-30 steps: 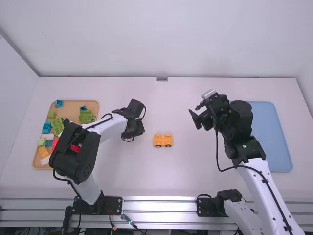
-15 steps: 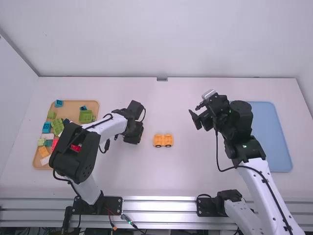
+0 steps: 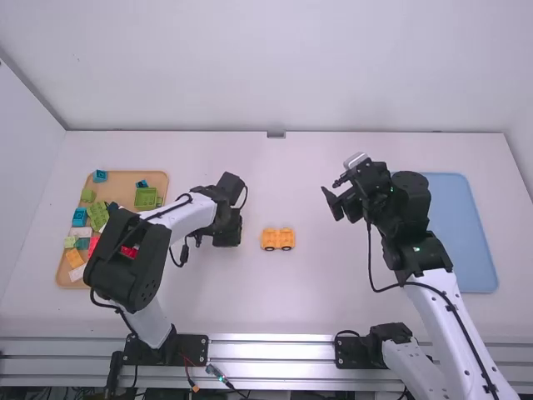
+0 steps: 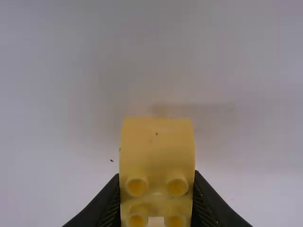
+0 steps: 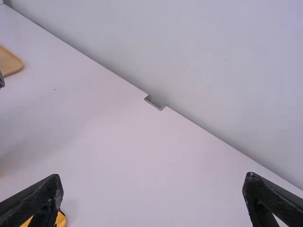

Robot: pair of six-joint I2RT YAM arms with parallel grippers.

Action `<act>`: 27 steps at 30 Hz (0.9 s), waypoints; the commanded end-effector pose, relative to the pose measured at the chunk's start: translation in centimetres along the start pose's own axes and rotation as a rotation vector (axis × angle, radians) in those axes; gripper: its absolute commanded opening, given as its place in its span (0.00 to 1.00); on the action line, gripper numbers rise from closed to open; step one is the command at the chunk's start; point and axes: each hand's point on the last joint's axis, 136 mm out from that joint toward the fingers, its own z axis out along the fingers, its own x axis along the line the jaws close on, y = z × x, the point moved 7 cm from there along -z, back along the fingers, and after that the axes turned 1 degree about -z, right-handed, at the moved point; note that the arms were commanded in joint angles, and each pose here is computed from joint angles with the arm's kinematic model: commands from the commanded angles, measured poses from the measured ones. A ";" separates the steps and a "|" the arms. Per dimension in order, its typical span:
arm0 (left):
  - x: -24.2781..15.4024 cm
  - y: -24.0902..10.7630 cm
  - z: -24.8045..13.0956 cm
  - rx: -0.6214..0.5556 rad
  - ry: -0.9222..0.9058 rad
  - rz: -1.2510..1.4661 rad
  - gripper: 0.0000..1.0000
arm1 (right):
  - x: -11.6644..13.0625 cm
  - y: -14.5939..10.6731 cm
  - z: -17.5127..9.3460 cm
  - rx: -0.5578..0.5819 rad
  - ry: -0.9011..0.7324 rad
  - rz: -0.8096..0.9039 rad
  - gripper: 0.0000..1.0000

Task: Assemble lego blocks to make yellow taxi

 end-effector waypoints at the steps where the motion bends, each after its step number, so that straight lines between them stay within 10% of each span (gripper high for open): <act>1: -0.2 -0.5 -0.2 0.035 0.011 -0.023 0.06 | -0.5 1.2 0.0 -0.024 -0.010 -0.005 0.99; 18: -0.3 -0.3 0.8 0.045 -0.039 -0.025 0.48 | -0.6 1.1 0.2 -0.019 -0.009 -0.003 0.99; 24: -0.2 -0.5 1.2 0.080 -0.050 -0.020 0.93 | -0.6 1.1 0.2 -0.019 -0.008 -0.003 0.99; 27: -0.2 -0.5 1.2 0.081 -0.051 -0.020 0.99 | -0.6 1.1 0.2 -0.019 -0.008 -0.004 0.99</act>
